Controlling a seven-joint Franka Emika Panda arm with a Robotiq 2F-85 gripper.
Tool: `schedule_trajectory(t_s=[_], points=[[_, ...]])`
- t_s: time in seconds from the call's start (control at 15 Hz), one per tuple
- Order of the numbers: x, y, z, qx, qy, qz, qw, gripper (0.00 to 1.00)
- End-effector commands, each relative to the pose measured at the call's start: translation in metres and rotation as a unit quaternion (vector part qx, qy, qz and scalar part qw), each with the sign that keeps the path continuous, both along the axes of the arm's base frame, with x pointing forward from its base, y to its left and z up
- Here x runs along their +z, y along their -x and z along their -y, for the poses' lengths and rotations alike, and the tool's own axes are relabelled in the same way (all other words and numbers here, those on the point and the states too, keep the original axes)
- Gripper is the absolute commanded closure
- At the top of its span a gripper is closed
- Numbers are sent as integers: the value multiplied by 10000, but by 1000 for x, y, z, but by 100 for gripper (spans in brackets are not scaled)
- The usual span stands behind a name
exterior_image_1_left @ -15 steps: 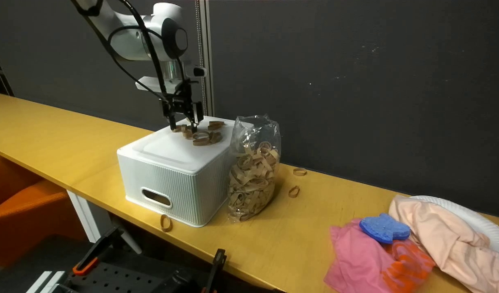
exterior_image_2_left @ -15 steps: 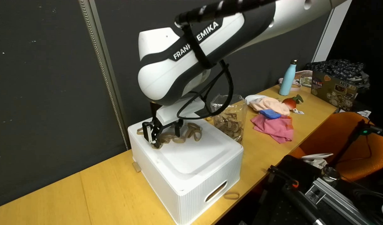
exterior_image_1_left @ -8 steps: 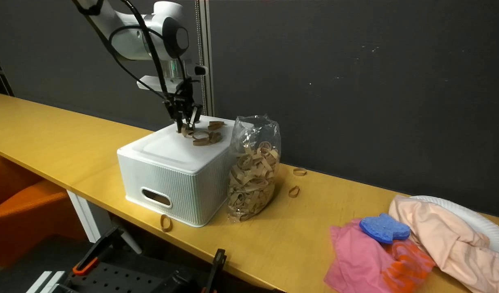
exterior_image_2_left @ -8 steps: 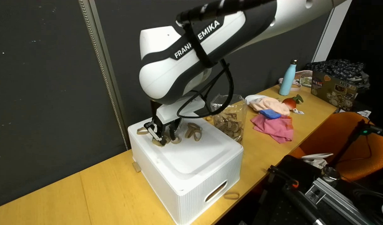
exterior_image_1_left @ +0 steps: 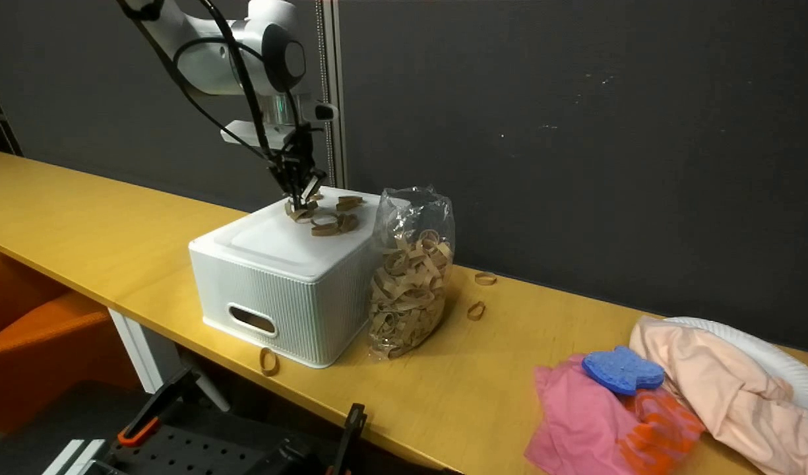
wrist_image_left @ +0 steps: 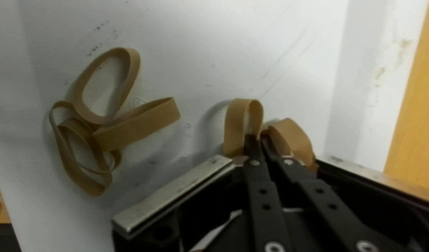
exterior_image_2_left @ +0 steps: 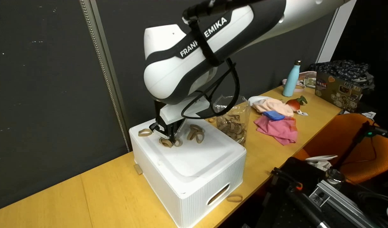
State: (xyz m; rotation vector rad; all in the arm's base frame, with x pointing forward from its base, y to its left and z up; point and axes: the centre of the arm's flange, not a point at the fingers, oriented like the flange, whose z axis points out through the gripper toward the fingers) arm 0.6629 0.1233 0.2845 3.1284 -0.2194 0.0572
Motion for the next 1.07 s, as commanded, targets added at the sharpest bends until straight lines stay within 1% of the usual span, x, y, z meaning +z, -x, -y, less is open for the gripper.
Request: schedule_trajectory(t_s=[0.0,0.2,0.67,0.87,1.0], points=[[16,29,13,-144,125,43,9998,99],[26,40,35,-318,253,52,9992,99],[49,43,73,-543,556,175,9968,99],[43,43,81,-613,598,175,9962,99],[33,42,81,-634,554,121,9964,99]])
